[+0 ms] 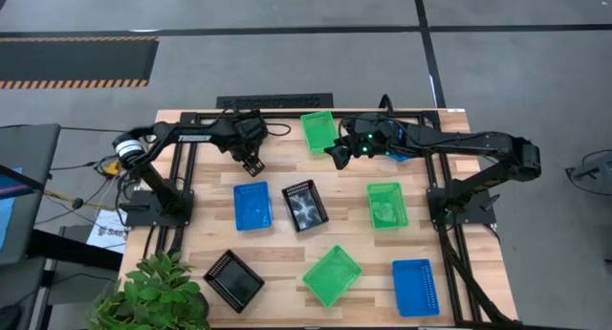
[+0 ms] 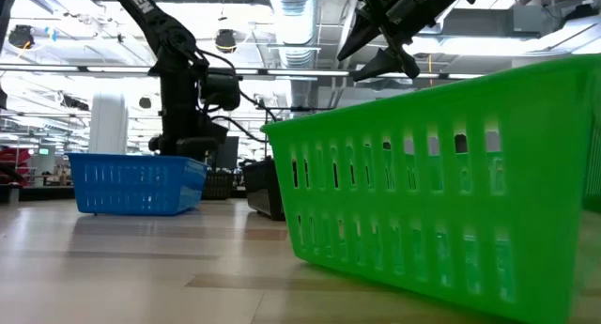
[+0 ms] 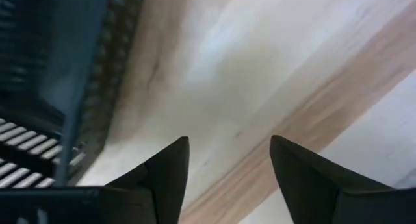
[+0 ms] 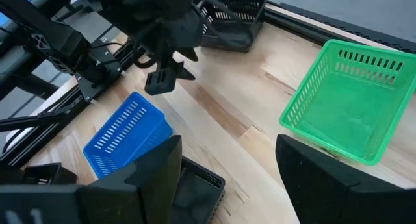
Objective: Stack baskets by color
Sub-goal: Adjust the top black bin, then stack the middle black bin on the top black bin
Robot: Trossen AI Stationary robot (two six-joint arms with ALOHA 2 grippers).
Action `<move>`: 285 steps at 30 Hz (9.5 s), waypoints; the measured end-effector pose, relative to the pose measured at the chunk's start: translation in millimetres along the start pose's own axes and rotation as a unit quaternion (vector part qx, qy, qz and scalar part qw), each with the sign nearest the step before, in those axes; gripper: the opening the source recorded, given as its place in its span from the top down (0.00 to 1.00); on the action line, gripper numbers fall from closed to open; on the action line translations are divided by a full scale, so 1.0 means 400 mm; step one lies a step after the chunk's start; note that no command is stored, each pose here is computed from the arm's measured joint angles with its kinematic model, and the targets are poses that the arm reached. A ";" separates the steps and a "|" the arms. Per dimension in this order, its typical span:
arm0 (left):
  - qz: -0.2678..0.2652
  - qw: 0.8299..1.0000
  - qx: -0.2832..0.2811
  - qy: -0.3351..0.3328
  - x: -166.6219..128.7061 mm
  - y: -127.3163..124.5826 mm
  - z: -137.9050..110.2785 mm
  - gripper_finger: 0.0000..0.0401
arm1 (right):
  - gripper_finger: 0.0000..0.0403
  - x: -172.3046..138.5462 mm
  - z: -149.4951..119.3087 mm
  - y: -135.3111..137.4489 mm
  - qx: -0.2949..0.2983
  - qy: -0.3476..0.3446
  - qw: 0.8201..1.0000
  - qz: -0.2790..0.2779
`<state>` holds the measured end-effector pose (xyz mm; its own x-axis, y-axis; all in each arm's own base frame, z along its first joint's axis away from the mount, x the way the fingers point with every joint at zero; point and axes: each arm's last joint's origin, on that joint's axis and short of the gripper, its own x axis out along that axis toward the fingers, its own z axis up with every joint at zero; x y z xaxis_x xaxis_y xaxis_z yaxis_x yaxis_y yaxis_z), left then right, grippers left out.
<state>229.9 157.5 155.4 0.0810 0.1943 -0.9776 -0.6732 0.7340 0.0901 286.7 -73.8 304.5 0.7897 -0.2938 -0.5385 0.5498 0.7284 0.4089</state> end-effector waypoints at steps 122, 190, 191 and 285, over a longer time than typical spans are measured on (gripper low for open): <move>0.019 0.894 -0.436 -0.099 -0.042 0.098 -0.038 1.00 | 0.32 0.190 -0.212 0.043 -0.018 0.199 0.978 -0.062; -0.178 0.872 -0.329 -0.315 -0.401 0.030 -0.160 0.59 | 0.98 0.282 -0.019 0.110 -0.022 0.144 0.989 -0.007; -0.180 0.870 -0.329 -0.319 -0.406 0.032 -0.164 0.59 | 0.98 0.280 0.013 0.111 -0.009 0.116 0.993 -0.009; -0.151 0.833 -0.352 -0.400 -0.473 0.068 -0.238 0.59 | 0.92 0.587 0.063 -0.033 0.259 -0.036 0.958 -0.113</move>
<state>126.2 78.6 324.7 0.5984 0.6478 -0.4716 -0.7752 0.3191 -0.5452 471.8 -168.0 191.0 0.6414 -0.4637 -0.6112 0.7551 0.2409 0.6097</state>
